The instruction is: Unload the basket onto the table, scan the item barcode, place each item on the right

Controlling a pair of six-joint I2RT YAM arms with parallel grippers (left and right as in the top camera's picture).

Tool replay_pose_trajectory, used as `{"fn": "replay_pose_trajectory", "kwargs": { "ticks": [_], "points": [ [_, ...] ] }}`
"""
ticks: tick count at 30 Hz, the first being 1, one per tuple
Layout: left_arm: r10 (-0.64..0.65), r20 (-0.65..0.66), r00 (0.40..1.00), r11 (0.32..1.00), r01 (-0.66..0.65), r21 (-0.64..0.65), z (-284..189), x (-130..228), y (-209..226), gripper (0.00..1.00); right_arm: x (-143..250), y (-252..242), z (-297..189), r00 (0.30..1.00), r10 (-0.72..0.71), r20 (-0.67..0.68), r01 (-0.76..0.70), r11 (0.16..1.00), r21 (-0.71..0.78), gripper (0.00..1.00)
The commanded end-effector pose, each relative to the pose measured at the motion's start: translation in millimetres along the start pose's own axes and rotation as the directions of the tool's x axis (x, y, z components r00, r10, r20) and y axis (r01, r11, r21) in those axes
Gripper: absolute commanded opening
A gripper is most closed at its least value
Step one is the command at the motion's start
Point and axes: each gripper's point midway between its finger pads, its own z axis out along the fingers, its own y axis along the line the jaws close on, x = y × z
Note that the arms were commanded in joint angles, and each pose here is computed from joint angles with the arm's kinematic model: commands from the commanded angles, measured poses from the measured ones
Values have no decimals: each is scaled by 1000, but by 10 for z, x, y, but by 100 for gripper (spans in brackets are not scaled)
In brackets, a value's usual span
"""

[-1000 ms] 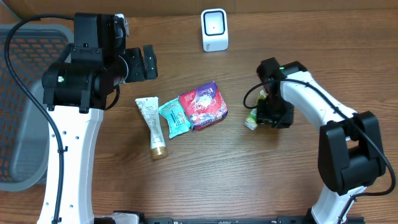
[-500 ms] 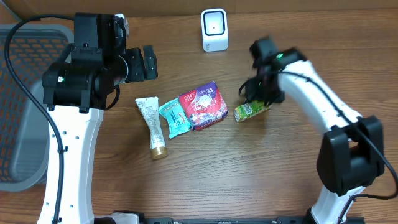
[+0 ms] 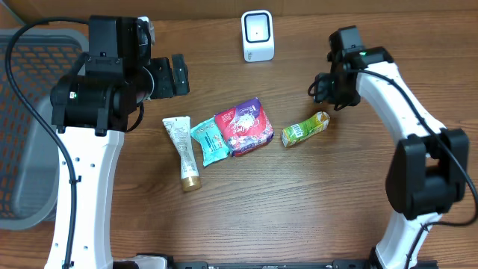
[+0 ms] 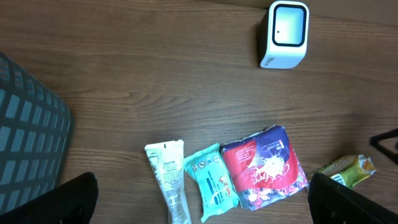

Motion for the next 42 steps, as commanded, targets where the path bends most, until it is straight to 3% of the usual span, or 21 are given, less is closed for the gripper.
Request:
{"fn": "replay_pose_trajectory", "kwargs": {
  "ticks": [1, 9, 17, 22, 28, 38, 42],
  "points": [
    [14, 5, 1000, 1000, -14, 9, -6, -31, -24, 100, 76, 22, 230, 998, -10, -56, 10, 1000, -2, 61],
    [14, 5, 1000, 1000, -14, 9, -6, -31, -24, 100, 472, -97, 235, 975, 3, -224, 8, 999, 45, 62],
    [14, 5, 1000, 1000, -14, 9, -6, -31, -24, 100, 1060, -245, -1, 886, 24, -464, 26, 994, 102, 63],
    [14, 5, 1000, 1000, -14, 9, -6, -31, -24, 99, 1305, -81, -151, 819, -52, -571, 41, 999, -32, 65],
    [14, 5, 1000, 1000, -14, 9, -6, -31, -24, 99, 1324, 463, -231, 811, -269, -519, 68, 925, -374, 66],
    [14, 5, 1000, 1000, -14, 9, -6, -31, -24, 100, 1020, 122, 61, 842, -357, -404, 337, 933, -123, 77],
    [14, 5, 1000, 1000, -14, 9, -6, -31, -24, 100, 1075, 186, 46, 811, -434, -393, 370, 900, -231, 77]
  ]
}}
